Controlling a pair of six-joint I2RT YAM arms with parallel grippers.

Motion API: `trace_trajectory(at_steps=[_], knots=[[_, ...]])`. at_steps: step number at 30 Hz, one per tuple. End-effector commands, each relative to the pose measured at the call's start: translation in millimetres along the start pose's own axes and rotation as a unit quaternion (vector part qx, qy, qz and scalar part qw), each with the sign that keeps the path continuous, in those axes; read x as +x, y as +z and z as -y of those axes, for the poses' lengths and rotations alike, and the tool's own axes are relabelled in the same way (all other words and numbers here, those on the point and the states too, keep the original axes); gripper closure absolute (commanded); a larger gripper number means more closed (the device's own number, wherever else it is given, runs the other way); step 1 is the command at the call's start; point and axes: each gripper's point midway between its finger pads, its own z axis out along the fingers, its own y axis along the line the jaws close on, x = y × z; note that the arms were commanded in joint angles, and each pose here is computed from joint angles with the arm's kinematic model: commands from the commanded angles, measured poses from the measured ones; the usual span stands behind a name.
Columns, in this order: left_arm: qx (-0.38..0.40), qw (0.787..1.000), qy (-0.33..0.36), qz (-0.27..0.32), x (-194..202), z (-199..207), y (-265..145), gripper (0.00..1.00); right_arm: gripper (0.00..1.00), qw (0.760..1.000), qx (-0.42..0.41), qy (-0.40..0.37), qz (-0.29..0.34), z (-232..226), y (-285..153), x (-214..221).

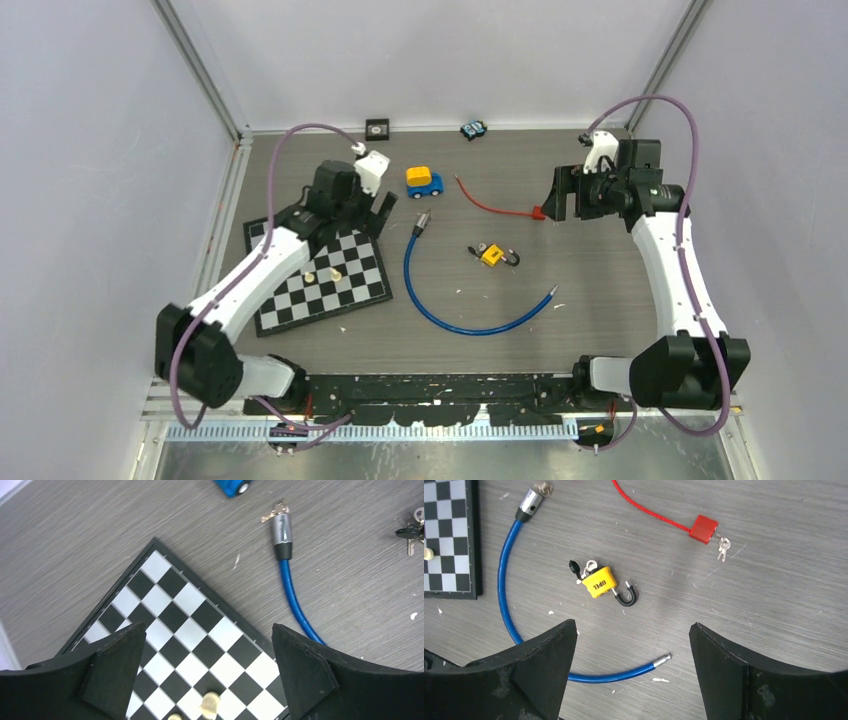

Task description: Unlock with the key

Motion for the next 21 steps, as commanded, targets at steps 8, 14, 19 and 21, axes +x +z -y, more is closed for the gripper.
trace_trajectory(at_steps=[8,14,19,21], knots=[[-0.093,0.99,-0.011,0.106,-8.1,-47.0,-103.1,0.0,0.04,0.988,0.058,0.039,0.139,-9.0,-55.3,-31.4],[-0.101,0.988,0.0,0.116,18.5,-46.2,-137.0,0.0,0.0,0.976,0.071,0.032,0.202,-17.2,-81.6,-26.8],[-0.105,0.983,-0.029,0.15,33.2,-43.8,-142.1,0.0,0.0,0.969,0.047,0.02,0.241,-28.1,-87.5,-25.5],[-0.096,0.98,-0.047,0.166,36.9,-40.3,-142.4,0.0,0.0,0.97,0.04,0.02,0.238,-28.9,-83.2,-24.3]])
